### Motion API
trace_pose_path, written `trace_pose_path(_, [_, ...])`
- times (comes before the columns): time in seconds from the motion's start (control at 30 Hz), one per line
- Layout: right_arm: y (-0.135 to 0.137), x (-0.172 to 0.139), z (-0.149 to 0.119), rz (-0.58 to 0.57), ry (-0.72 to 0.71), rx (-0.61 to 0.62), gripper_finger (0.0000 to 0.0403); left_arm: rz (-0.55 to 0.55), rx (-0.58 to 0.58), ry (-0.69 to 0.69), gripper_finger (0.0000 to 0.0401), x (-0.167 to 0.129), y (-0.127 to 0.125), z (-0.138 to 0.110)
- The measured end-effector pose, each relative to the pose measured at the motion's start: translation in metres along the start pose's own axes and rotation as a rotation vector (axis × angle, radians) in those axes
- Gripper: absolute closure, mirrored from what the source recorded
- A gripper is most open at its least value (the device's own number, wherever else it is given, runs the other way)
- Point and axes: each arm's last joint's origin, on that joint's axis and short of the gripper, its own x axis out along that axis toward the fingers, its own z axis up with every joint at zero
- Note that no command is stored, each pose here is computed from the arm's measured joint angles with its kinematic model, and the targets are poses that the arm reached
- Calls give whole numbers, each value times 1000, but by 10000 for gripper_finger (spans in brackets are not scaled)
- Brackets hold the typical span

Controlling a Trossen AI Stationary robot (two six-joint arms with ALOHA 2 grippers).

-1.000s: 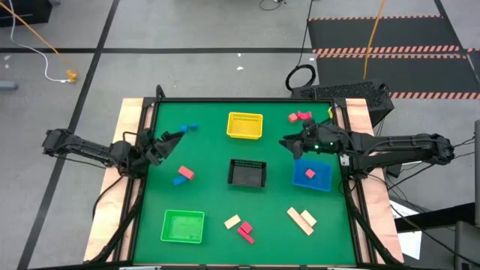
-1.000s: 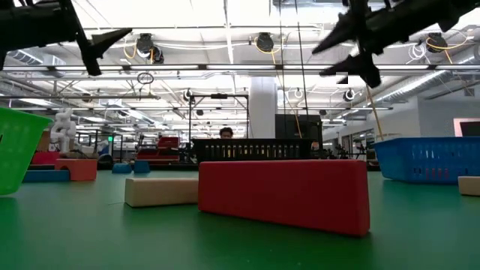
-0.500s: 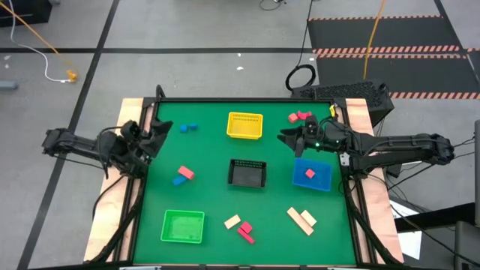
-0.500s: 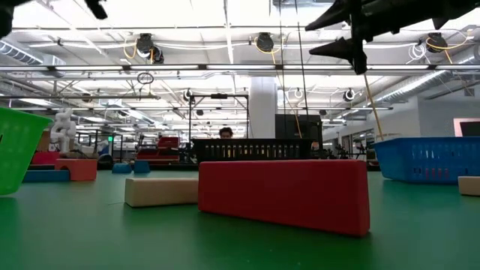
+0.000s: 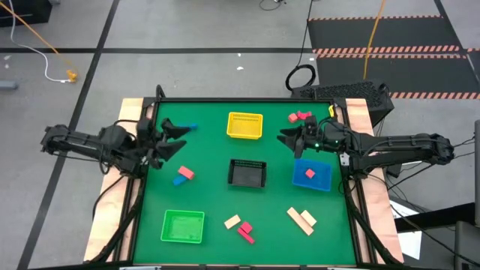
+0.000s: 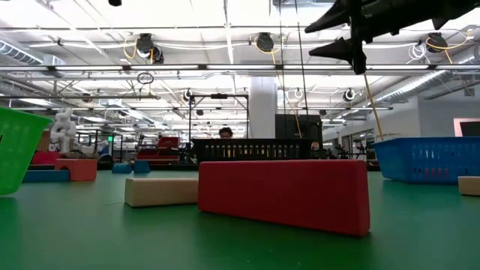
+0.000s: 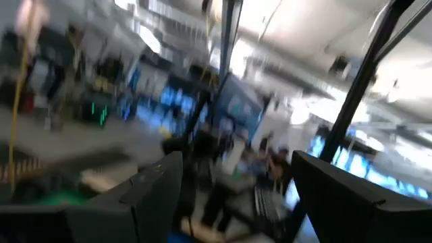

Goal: Sort & place blocks by color
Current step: Put the bottom left blue block into the yellow bin

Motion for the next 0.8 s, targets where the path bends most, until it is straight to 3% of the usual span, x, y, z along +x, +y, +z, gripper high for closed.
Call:
trace_pose_path(0.4, [7, -1, 10, 23, -34, -128, 188, 281, -134, 639, 123, 6, 10, -36])
trace_pose_path(0.6, [12, -2, 17, 33, -56, -212, 188, 321, -20, 983, 123, -8, 20, -60])
trace_pose_path(0.8, [12, -2, 17, 32, -54, -215, 188, 401, 120, 1263, 123, -17, 31, -82])
